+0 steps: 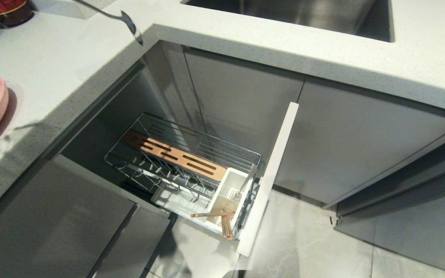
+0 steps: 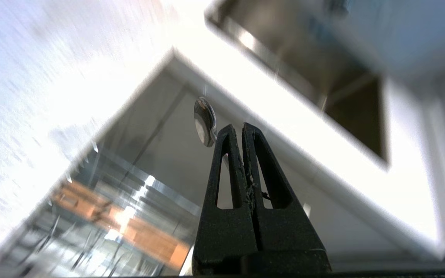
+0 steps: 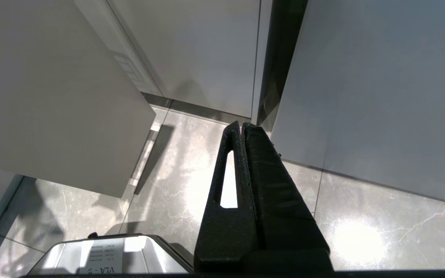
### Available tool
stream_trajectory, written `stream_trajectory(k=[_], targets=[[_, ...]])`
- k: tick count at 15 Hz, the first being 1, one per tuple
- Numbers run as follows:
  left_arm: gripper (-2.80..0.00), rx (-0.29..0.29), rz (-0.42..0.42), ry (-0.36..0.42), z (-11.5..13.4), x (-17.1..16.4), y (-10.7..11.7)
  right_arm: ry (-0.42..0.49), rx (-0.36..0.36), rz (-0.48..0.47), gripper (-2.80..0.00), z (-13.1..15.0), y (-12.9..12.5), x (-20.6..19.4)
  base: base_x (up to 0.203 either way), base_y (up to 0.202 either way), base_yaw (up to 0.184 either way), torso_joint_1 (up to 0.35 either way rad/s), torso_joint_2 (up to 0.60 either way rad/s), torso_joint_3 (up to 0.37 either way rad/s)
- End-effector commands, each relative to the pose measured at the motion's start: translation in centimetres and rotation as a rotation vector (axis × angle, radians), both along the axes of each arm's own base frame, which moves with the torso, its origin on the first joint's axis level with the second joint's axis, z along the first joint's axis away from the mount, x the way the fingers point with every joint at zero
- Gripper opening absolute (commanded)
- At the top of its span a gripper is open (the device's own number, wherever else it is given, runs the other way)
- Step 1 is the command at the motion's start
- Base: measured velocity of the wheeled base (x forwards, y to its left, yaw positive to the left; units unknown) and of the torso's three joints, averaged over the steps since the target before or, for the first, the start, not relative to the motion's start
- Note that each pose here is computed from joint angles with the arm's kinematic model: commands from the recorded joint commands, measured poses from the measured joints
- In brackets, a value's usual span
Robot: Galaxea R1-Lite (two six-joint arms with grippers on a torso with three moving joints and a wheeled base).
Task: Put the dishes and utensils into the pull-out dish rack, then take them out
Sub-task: Take the spoon out of the cupboard
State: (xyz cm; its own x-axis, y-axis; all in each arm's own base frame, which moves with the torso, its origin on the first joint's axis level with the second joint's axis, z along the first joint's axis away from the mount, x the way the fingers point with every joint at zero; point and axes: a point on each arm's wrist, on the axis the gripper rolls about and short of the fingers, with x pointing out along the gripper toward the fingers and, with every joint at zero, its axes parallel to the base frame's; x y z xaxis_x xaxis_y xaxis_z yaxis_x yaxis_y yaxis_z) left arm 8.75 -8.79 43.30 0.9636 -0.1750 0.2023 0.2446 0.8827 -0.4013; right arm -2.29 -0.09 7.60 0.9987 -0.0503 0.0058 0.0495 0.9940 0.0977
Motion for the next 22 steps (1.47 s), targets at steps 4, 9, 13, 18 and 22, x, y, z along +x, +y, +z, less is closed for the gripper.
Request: stream_trajectory(k=[4,9,13,18,22], targets=[[-2.80,-0.054,0.228,-0.107,1.9,-1.6,4.4,-0.005,0.001,0.000,-2.80,0.0,0.0,0.0,0.000,0.000,0.000,0.000,0.00,0.000],[-2.80,0.095,0.529,-0.067,1.0,-0.2,6.0,-0.005,0.001,0.000,-2.80,0.0,0.0,0.0,0.000,0.000,0.000,0.000,0.00,0.000],[-2.80,0.249,0.691,0.017,-0.8,1.4,6.8,-0.005,0.001,0.000,-2.80,0.0,0.0,0.0,0.000,0.000,0.000,0.000,0.00,0.000],[-2.80,0.367,0.789,0.034,-2.2,2.5,7.2,-0.005,0.001,0.000,-2.80,0.0,0.0,0.0,0.000,0.000,0.000,0.000,0.00,0.000],[-2.80,0.421,0.820,0.054,-3.0,2.3,7.3,-0.005,0.001,0.000,-2.80,0.0,0.0,0.0,0.000,0.000,0.000,0.000,0.00,0.000]])
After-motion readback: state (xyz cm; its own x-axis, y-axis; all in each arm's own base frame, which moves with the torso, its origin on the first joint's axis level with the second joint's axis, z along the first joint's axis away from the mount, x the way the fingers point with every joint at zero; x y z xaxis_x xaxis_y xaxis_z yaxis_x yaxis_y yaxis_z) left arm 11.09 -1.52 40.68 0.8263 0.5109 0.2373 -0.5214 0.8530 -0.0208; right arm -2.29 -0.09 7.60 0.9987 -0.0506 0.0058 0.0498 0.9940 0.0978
